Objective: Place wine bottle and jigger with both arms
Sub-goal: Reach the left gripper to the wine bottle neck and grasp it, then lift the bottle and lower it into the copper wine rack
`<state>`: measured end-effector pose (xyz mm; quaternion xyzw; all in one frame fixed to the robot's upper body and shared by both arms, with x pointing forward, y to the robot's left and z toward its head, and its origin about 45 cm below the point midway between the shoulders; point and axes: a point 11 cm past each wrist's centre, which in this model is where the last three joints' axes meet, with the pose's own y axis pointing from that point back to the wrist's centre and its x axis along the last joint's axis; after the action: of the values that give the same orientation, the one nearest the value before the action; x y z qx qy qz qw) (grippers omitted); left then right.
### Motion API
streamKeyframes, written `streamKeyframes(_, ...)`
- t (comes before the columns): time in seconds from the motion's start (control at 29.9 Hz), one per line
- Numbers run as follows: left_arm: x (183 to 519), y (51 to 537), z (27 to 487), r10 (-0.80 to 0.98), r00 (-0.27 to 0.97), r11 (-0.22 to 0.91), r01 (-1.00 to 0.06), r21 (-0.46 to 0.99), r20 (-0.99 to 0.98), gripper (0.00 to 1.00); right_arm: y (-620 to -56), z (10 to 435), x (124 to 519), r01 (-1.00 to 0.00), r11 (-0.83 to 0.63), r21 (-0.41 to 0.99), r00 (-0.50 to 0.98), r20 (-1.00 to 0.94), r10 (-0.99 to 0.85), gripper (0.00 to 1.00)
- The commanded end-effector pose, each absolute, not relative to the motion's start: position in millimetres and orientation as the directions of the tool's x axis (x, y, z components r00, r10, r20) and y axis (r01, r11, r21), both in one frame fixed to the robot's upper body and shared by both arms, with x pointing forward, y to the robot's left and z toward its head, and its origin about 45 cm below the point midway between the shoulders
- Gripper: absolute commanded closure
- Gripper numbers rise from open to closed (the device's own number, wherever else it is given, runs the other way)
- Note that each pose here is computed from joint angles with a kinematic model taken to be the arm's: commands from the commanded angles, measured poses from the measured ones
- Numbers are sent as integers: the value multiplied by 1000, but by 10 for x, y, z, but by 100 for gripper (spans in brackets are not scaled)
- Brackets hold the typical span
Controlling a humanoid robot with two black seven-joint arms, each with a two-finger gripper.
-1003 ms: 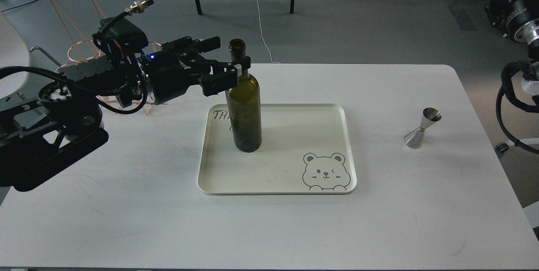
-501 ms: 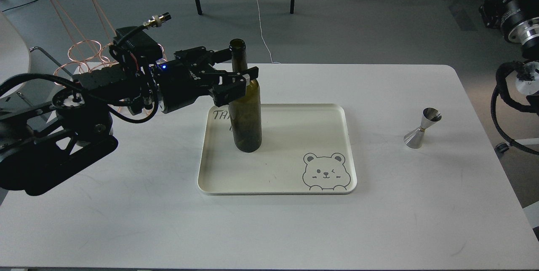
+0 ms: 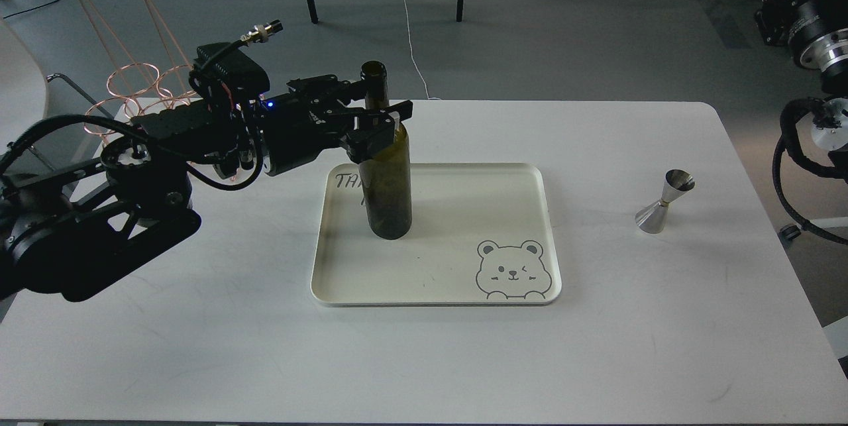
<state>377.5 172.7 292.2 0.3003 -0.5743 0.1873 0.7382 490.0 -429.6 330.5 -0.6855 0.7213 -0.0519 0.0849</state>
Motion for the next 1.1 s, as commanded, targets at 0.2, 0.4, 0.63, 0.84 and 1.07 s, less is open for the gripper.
streamKeyframes(0.2, 3784, 1803, 3002, -98, 224, 740, -635, 221, 970, 84, -4302, 3292, 4897, -980, 57, -189, -48, -51, -998, 6)
streamKeyframes(0.4, 3861, 2068, 3454, -76, 143, 711, -686, 155, 987, 85, -4309, 3318, 4902, -979, 58, -193, -50, -50, -998, 6)
streamKeyframes(0.63, 3970, 2593, 4036, -28, 104, 630, -771, 99, 994, 85, -4307, 3326, 4904, -979, 58, -195, -49, -50, -998, 6)
streamKeyframes(0.84, 4198, 3151, 4418, -76, 39, 512, -856, 72, 996, 85, -4307, 3326, 4904, -979, 58, -195, -49, -50, -998, 6)
streamKeyframes(1.07, 4429, 3645, 4278, -45, 80, 402, -911, 91, 996, 86, -4307, 3328, 4905, -979, 59, -196, -49, -51, -997, 6)
